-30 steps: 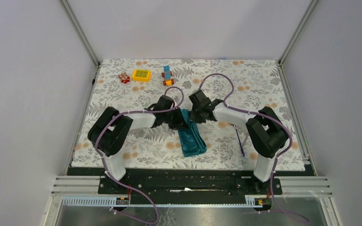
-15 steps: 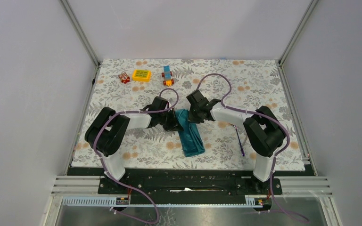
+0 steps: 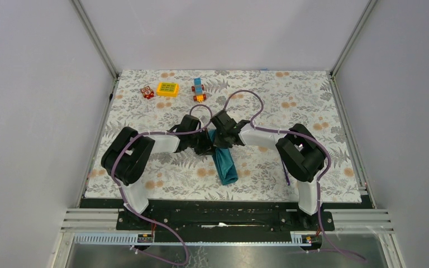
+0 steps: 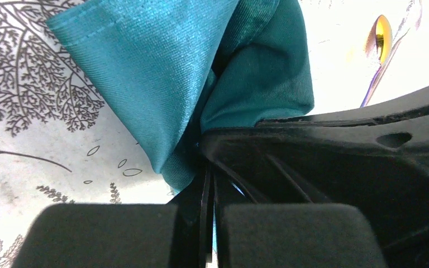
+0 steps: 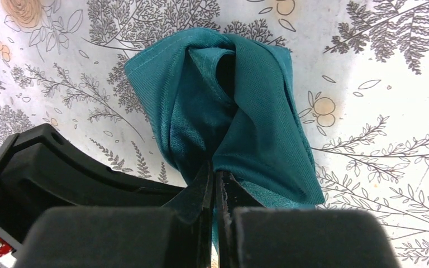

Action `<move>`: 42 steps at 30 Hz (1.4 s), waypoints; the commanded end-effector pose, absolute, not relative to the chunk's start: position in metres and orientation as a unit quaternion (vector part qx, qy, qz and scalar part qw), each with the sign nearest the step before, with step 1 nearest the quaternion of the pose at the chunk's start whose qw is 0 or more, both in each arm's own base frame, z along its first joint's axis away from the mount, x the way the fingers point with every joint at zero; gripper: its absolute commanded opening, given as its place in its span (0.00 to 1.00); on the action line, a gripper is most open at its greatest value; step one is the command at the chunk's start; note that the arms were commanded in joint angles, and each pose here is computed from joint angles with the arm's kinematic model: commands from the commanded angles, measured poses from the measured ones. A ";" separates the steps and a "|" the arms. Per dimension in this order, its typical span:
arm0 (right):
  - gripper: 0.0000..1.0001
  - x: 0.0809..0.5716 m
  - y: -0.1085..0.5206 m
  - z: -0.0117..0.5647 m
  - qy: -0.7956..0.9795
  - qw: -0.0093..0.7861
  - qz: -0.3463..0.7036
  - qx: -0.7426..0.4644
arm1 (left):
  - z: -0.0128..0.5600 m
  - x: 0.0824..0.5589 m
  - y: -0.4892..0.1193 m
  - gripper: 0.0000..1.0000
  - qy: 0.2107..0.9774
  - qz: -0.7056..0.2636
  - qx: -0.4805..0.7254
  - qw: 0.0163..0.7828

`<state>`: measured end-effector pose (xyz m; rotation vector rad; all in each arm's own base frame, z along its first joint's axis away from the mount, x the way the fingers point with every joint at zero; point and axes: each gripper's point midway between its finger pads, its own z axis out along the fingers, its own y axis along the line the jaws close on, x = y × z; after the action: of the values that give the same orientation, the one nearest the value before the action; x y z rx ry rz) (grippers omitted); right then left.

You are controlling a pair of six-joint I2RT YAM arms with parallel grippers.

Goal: Fold the napkin into a case and place the utensils inside
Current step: Fold the 2/3-rectangle-folded napkin at the center of the board, then stuff the top corner of the smaller-rectangle-folded napkin at the center of the board.

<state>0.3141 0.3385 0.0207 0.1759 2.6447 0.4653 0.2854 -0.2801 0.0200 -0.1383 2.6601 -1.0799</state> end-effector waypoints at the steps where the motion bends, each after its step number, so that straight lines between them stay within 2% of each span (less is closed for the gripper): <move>1: 0.00 0.317 0.347 0.025 0.951 0.241 0.188 0.057 | 0.011 0.284 -0.262 0.00 0.935 -0.319 -0.040 0.150; 4: 0.00 0.316 0.345 0.023 0.951 0.244 0.185 0.045 | 0.030 0.283 -0.260 0.02 0.933 -0.321 -0.033 0.157; 10: 0.00 0.315 0.341 0.025 0.951 0.247 0.183 0.038 | 0.076 0.272 -0.257 0.35 0.919 -0.350 -0.024 0.180; 14: 0.00 0.313 0.343 0.028 0.949 0.242 0.199 0.038 | 0.088 0.261 -0.254 0.47 0.912 -0.364 -0.023 0.188; 16: 0.00 0.313 0.345 0.030 0.948 0.239 0.207 0.041 | 0.088 0.257 -0.259 0.49 0.904 -0.386 -0.024 0.183; 18: 0.00 0.312 0.348 0.033 0.946 0.234 0.220 0.046 | 0.082 0.254 -0.264 0.48 0.900 -0.400 -0.030 0.169; 20: 0.00 0.312 0.350 0.036 0.944 0.232 0.231 0.047 | 0.077 0.253 -0.266 0.43 0.899 -0.405 -0.040 0.161; 23: 0.00 0.313 0.350 0.041 0.942 0.233 0.237 0.047 | 0.078 0.255 -0.271 0.41 0.892 -0.416 -0.040 0.171; 27: 0.00 0.313 0.350 0.043 0.941 0.227 0.244 0.047 | 0.069 0.264 -0.273 0.30 0.896 -0.401 -0.045 0.183; 38: 0.00 0.310 0.355 0.047 0.940 0.221 0.258 0.044 | 0.035 0.273 -0.283 0.27 0.912 -0.372 -0.053 0.163; 42: 0.00 0.308 0.357 0.046 0.939 0.216 0.264 0.040 | 0.029 0.278 -0.277 0.14 0.919 -0.352 -0.064 0.168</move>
<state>0.3063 0.3496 0.0209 0.1146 2.6479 0.6385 0.2582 -0.2740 0.0247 -0.1773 2.6681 -1.0419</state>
